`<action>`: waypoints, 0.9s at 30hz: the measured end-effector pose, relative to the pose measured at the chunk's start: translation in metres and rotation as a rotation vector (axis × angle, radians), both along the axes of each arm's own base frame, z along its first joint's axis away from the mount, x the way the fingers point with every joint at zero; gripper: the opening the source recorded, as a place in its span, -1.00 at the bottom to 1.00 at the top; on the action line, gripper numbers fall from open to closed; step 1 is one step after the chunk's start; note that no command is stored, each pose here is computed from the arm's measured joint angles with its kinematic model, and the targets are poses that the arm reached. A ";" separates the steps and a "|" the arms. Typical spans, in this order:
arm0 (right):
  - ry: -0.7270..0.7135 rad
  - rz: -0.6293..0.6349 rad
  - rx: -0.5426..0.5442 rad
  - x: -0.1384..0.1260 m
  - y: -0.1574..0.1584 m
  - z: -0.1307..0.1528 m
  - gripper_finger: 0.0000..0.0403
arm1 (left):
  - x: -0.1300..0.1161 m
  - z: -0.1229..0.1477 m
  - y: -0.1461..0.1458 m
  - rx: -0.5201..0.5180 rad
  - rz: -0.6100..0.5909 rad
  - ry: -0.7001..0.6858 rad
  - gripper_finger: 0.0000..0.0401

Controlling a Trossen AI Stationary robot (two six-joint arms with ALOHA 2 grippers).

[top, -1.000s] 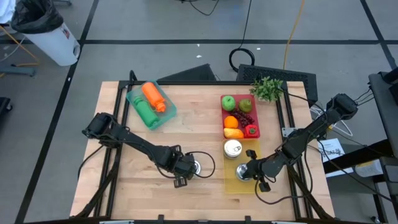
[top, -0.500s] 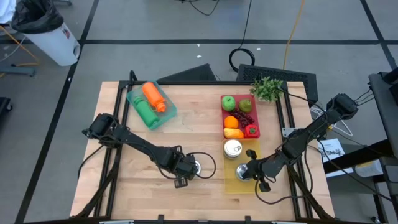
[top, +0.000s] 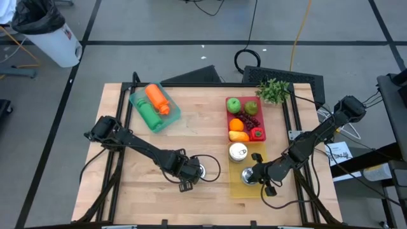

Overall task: Pick & Place Food Item
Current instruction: Put the green tuna can into the yellow bin

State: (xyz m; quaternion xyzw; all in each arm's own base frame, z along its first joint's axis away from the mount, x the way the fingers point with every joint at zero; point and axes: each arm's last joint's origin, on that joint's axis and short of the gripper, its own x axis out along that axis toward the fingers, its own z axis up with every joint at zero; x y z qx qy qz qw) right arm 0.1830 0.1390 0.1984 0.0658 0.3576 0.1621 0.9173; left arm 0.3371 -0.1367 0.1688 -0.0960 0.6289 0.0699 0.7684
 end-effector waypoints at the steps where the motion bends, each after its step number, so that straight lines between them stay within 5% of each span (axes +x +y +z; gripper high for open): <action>1: 0.000 0.000 0.000 0.000 0.000 0.000 -0.96 | -0.001 0.000 0.000 -0.002 0.007 0.013 -1.00; 18: -0.008 -0.002 0.001 0.000 0.000 0.000 -0.96 | -0.001 -0.013 0.001 0.002 0.035 0.062 -1.00; 27: -0.016 -0.013 -0.013 0.001 0.000 0.000 -0.96 | 0.000 -0.011 0.005 0.117 0.017 0.018 -1.00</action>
